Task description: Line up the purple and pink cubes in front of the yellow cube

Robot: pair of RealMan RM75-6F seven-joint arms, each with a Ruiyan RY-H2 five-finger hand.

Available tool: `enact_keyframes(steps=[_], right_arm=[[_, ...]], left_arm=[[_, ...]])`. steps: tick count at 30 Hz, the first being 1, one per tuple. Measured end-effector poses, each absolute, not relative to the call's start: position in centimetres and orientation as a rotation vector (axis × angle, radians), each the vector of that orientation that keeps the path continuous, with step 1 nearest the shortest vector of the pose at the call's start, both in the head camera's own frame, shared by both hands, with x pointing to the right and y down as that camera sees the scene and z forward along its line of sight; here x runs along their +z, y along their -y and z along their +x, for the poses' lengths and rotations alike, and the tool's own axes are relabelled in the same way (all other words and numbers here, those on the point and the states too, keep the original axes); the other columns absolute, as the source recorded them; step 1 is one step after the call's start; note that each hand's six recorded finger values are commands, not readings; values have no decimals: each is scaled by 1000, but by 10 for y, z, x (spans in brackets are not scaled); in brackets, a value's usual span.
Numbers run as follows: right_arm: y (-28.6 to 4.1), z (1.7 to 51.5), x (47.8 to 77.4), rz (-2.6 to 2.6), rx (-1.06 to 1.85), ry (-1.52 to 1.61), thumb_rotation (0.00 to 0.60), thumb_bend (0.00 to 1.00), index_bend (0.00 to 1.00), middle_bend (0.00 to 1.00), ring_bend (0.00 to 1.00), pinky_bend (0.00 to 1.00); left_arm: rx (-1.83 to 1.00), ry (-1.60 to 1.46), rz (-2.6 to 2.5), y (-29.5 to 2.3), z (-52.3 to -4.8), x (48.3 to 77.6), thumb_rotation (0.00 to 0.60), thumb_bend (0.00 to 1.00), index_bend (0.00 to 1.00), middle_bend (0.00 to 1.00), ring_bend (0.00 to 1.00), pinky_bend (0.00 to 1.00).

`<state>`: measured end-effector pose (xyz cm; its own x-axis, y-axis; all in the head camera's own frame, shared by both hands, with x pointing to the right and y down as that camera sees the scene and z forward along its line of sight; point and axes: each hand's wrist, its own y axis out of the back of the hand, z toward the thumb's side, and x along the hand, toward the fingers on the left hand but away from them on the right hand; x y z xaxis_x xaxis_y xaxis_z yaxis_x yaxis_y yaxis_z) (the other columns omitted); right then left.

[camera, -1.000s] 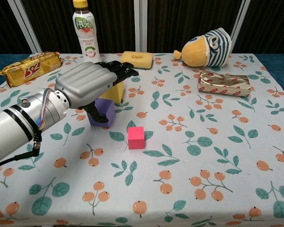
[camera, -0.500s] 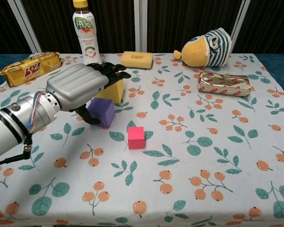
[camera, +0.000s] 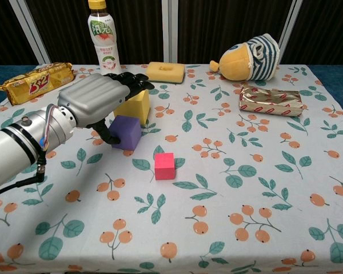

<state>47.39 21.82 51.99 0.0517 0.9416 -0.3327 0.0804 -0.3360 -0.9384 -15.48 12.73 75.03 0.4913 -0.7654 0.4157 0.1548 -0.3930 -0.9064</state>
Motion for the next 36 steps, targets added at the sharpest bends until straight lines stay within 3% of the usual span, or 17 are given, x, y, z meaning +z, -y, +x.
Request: enact_keyframes(steps=[11, 36], right_arm=[[-217, 474, 523, -1550, 1389, 1062, 600, 66, 237, 303, 257, 356], [-219, 480, 522, -1537, 1406, 1072, 600, 66, 231, 297, 257, 356]], left_arm=[[-1098, -530, -1733, -137, -142, 749, 600, 0, 103, 0, 21, 163], [-1150, -554, -1694, -110, -138, 759, 600, 0, 103, 0, 20, 164]])
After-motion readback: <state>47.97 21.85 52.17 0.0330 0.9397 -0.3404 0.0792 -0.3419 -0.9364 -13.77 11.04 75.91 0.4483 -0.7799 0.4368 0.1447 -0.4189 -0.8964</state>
